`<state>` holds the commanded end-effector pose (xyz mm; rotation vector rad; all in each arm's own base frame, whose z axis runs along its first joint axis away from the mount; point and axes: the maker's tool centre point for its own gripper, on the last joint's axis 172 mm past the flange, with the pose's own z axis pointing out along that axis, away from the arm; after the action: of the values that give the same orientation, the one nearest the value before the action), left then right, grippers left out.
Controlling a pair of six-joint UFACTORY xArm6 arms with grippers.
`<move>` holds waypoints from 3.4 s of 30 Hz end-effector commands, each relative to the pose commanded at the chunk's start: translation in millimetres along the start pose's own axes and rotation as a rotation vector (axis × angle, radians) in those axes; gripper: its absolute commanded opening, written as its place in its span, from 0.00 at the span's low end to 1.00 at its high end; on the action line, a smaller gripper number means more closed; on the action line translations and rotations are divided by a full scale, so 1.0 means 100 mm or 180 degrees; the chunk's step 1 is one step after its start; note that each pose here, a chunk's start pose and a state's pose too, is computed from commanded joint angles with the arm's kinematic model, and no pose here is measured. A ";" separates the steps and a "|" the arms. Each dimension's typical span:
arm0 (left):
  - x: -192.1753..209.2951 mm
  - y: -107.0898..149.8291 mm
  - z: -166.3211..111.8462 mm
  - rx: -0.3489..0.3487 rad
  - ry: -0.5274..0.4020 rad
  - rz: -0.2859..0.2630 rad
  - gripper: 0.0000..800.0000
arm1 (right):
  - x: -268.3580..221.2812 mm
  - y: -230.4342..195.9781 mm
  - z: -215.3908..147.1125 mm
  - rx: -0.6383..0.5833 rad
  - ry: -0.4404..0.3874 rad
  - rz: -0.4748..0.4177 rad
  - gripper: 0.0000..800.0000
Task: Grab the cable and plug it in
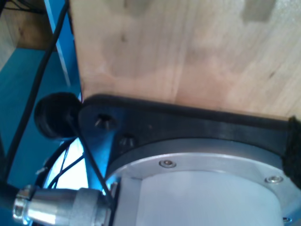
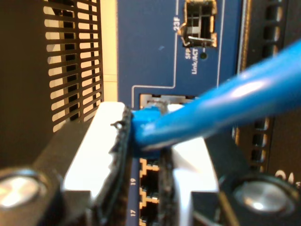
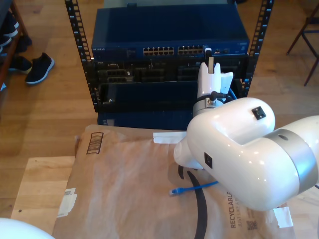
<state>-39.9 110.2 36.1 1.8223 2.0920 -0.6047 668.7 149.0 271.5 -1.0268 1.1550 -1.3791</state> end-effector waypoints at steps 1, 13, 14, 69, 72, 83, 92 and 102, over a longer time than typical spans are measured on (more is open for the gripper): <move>0.00 0.00 0.00 0.0000 0.0000 0.0000 1.00 | -0.01 0.00 0.00 0.0005 -0.0004 0.0001 0.00; 0.00 0.00 0.00 0.0000 0.0000 0.0000 1.00 | -0.05 0.02 0.08 -0.0017 -0.0018 0.0037 0.00; 0.00 0.00 0.00 0.0000 0.0000 0.0000 1.00 | -0.05 0.02 0.08 -0.0012 -0.0017 0.0042 0.00; 0.00 0.00 0.00 0.0000 0.0000 0.0000 1.00 | 3.10 0.74 -2.20 -0.3860 -0.0496 -0.1810 0.97; 0.00 0.00 0.00 0.0000 0.0000 0.0000 1.00 | 3.45 0.80 -2.61 -0.4113 -0.0442 -0.2036 0.98; 0.00 0.00 0.00 0.0000 0.0000 0.0000 1.00 | 4.29 0.79 -4.52 -0.5574 -0.0480 -0.2266 0.98; 0.00 0.00 0.00 0.0000 0.0000 0.0000 1.00 | 4.67 0.51 -5.43 -0.6207 -0.0598 -0.2004 0.99; 0.00 0.00 0.00 0.0000 0.0000 0.0000 1.00 | 4.48 0.74 -6.39 -0.6608 -0.1030 -0.1275 0.99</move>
<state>-39.9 110.2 36.1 1.8223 2.0920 -0.6047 4.8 -224.0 85.8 -2.7603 2.0180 0.3680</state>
